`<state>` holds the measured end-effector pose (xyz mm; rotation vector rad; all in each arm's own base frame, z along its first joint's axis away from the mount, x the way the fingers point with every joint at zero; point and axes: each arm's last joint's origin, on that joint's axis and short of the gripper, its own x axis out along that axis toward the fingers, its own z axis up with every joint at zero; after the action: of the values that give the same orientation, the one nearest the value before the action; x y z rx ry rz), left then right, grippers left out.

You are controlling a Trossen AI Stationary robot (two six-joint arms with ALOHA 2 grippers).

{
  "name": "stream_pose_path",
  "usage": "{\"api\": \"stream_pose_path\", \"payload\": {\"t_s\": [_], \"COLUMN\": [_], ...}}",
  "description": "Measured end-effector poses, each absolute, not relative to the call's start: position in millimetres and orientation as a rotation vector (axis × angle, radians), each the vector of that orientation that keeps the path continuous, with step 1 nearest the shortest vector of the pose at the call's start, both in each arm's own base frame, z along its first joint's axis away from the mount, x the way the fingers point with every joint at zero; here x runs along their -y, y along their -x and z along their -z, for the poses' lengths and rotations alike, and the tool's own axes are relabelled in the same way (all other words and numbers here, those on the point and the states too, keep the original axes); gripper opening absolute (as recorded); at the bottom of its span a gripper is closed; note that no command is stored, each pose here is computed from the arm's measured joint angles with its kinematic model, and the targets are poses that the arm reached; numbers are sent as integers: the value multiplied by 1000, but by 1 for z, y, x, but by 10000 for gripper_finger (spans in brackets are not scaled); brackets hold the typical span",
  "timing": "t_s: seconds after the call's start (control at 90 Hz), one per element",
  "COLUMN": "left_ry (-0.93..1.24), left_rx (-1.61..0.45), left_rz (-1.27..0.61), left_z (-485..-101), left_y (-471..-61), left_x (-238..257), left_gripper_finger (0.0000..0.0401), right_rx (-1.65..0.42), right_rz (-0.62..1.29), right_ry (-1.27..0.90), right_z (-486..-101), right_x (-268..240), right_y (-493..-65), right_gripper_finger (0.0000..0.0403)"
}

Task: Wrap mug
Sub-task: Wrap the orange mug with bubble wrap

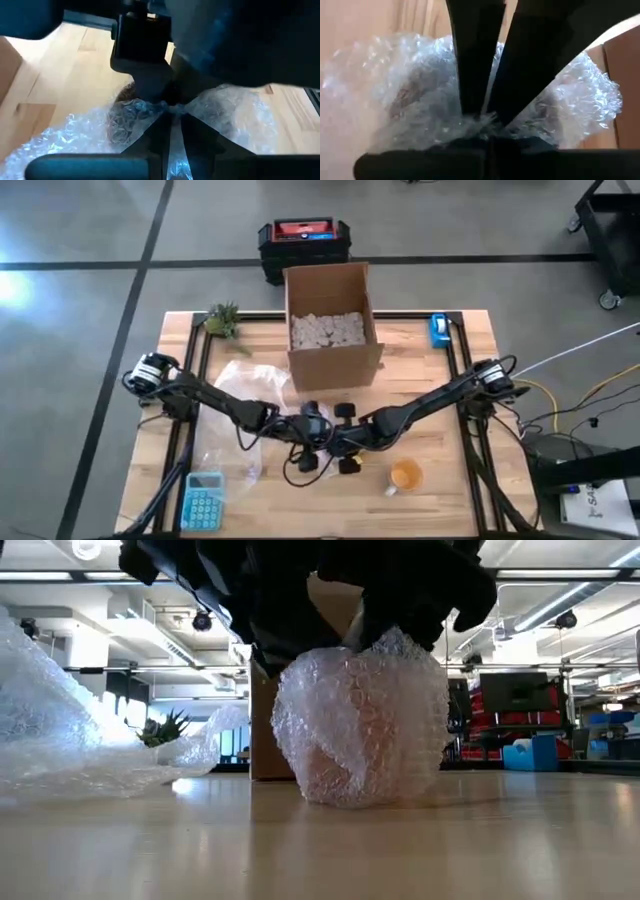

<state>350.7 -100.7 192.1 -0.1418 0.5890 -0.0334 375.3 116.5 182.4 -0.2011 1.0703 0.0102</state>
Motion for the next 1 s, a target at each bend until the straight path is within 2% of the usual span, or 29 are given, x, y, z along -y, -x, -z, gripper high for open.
{"api": "stream_pose_path", "payload": {"t_s": [0.156, 0.278, 0.378, 0.556, 0.722, 0.856, 1.0], "left_ry": [143, 140, 138, 131, 146, 195, 240], "left_rx": [-615, -617, -615, -642, -679, -746, -806], "left_rz": [22, 12, 5, 7, 9, -2, 10], "left_z": [-187, -187, -187, -192, -229, -242, -229], "left_y": [-350, -350, -350, -347, -338, -322, -307], "left_x": [100, 99, 99, 98, 98, 104, 121], "left_gripper_finger": [36, 36, 36, 36, 36, 36, 36], "right_rx": [-1078, -1067, -962, -1037, -1095, -1085, -1073], "right_rz": [0, -39, -67, -131, -80, -74, -76], "right_ry": [219, 251, 232, 230, 220, 209, 210], "right_z": [-221, -229, -234, -195, -173, -171, -172], "right_x": [-115, -115, -118, -120, -118, -117, -116], "right_y": [-368, -365, -372, -375, -375, -376, -378], "right_gripper_finger": [2, 2, 2, 2, 2, 2, 2]}}
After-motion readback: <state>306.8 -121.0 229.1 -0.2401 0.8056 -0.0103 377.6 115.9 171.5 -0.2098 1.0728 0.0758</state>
